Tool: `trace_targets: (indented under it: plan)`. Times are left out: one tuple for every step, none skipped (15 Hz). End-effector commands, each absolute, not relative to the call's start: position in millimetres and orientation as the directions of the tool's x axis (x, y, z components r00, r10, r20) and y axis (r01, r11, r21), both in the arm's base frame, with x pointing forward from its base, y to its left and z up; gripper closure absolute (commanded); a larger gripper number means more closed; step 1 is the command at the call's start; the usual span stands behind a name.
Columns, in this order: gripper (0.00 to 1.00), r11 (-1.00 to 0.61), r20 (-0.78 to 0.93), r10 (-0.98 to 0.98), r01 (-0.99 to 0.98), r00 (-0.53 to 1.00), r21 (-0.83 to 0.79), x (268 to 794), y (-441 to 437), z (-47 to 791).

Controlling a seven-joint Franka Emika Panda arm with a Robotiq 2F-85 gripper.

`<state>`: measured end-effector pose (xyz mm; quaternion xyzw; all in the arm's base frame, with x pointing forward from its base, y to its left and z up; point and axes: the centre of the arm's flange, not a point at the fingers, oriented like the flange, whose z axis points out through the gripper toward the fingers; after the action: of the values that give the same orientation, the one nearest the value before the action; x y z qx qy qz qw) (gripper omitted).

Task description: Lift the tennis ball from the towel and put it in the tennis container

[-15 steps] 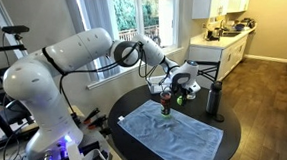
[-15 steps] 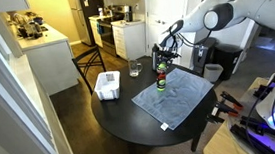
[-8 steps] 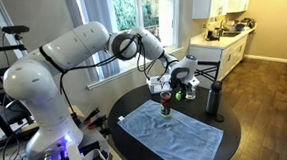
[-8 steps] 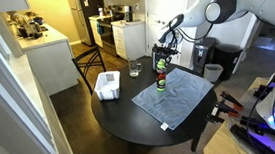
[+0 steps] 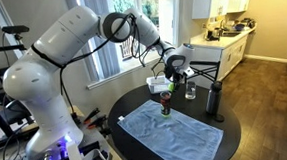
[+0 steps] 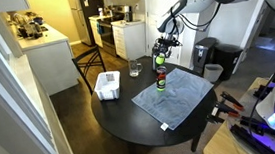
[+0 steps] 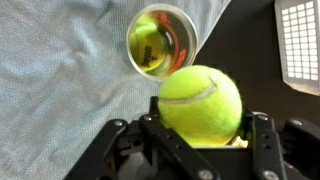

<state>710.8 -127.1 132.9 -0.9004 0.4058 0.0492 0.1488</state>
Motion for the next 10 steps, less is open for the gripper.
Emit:
trace_targets:
  plan:
    - [0.57,-0.663,-0.339,-0.636,-0.716,0.693,-0.219,664.0,-94.5,157.4]
    - [0.57,-0.674,-0.363,-0.618,-0.708,0.697,-0.21,656.6,-87.8,156.9]
    - [0.57,-0.681,-0.382,-0.607,-0.704,0.697,-0.203,651.0,-83.1,156.7]
    - [0.57,-0.682,-0.399,-0.602,-0.705,0.691,-0.193,646.4,-81.3,154.9]
    - [0.57,-0.683,-0.407,-0.602,-0.707,0.687,-0.182,642.4,-80.2,152.2]
    - [0.57,-0.683,-0.419,-0.602,-0.71,0.679,-0.171,639.3,-80.1,150.2]
    - [0.57,-0.68,-0.422,-0.606,-0.714,0.675,-0.166,636.3,-81.1,147.7]
    - [0.57,-0.676,-0.42,-0.613,-0.719,0.67,-0.16,633.4,-84.6,145.8]
    - [0.57,-0.673,-0.415,-0.618,-0.722,0.667,-0.158,631.4,-86.8,143.7]
    - [0.57,-0.668,-0.408,-0.626,-0.727,0.665,-0.16,630.3,-89.9,141.5]
